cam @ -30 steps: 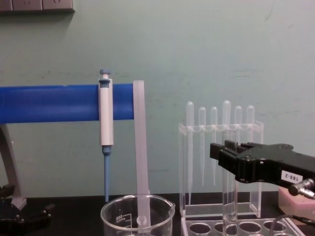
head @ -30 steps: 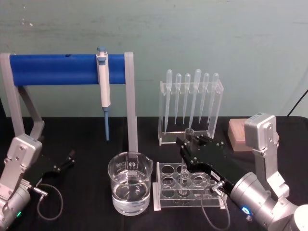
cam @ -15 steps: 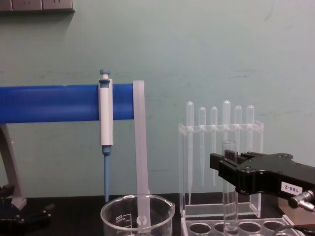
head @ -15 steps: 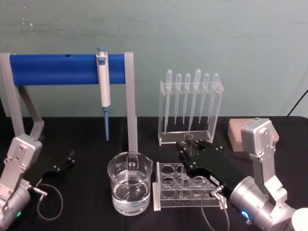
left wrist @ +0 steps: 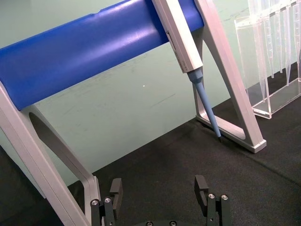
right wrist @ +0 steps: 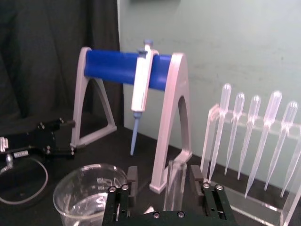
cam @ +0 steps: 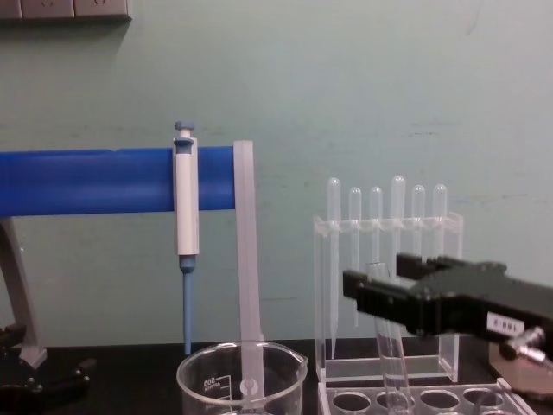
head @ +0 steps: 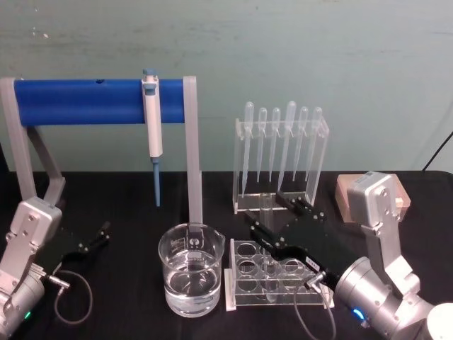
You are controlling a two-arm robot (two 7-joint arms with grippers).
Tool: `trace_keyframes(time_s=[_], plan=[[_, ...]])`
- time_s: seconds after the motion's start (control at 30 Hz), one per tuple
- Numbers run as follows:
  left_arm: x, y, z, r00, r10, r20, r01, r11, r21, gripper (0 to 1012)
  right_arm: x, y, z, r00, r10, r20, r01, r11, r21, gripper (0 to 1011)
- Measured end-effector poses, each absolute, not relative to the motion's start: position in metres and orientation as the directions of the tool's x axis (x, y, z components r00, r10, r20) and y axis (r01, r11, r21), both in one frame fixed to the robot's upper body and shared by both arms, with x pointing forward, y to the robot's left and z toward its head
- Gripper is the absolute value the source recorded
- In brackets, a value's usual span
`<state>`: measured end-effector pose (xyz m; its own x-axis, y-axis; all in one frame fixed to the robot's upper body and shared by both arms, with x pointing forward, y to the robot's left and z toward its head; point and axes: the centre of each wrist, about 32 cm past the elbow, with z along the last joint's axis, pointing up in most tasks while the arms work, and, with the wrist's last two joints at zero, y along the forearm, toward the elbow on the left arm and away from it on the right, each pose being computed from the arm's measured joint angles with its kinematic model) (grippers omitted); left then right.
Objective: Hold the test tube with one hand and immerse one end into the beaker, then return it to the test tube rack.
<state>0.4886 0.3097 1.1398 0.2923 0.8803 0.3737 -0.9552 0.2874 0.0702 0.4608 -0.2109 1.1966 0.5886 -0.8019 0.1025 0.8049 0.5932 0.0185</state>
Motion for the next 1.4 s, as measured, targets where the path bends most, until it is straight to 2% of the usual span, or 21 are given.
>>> trace_keyframes(time_s=[0.17,0.27,0.3,0.4,0.53,0.6,0.77,0.87,1.1,1.4], plan=[[0.489,0.31,1.14,0.292,0.88,0.374,-0.955,0.287,0.07,1000,0.456,-0.212,1.214,0.587,-0.801,0.118,0.801,0.595,0.062,843],[0.489,0.31,1.14,0.292,0.88,0.374,-0.955,0.287,0.07,1000,0.453,-0.215,1.221,0.58,-0.806,0.122,0.802,0.59,0.086,893],[0.489,0.31,1.14,0.292,0.88,0.374,-0.955,0.287,0.07,1000,0.452,-0.216,1.223,0.574,-0.81,0.122,0.805,0.585,0.097,947],[0.489,0.31,1.14,0.292,0.88,0.374,-0.955,0.287,0.07,1000,0.448,-0.224,1.229,0.532,-0.839,0.118,0.826,0.545,0.146,1003],[0.489,0.31,1.14,0.292,0.88,0.374,-0.955,0.287,0.07,1000,0.443,-0.236,1.228,0.441,-0.893,0.087,0.871,0.449,0.198,1003],[0.489,0.31,1.14,0.292,0.88,0.374,-0.955,0.287,0.07,1000,0.44,-0.246,1.224,0.338,-0.94,0.053,0.914,0.342,0.218,1003],[0.489,0.31,1.14,0.292,0.88,0.374,-0.955,0.287,0.07,1000,0.441,-0.259,1.212,0.213,-0.976,0.05,0.956,0.219,0.195,1003],[0.489,0.31,1.14,0.292,0.88,0.374,-0.955,0.287,0.07,1000,0.445,-0.263,1.201,0.183,-0.979,0.089,0.968,0.195,0.158,1003],[0.489,0.31,1.14,0.292,0.88,0.374,-0.955,0.287,0.07,1000,0.453,-0.264,1.178,0.185,-0.96,0.212,0.977,0.202,0.061,1003],[0.489,0.31,1.14,0.292,0.88,0.374,-0.955,0.287,0.07,1000,0.455,-0.262,1.17,0.165,-0.931,0.325,0.983,0.184,0.028,1003]])
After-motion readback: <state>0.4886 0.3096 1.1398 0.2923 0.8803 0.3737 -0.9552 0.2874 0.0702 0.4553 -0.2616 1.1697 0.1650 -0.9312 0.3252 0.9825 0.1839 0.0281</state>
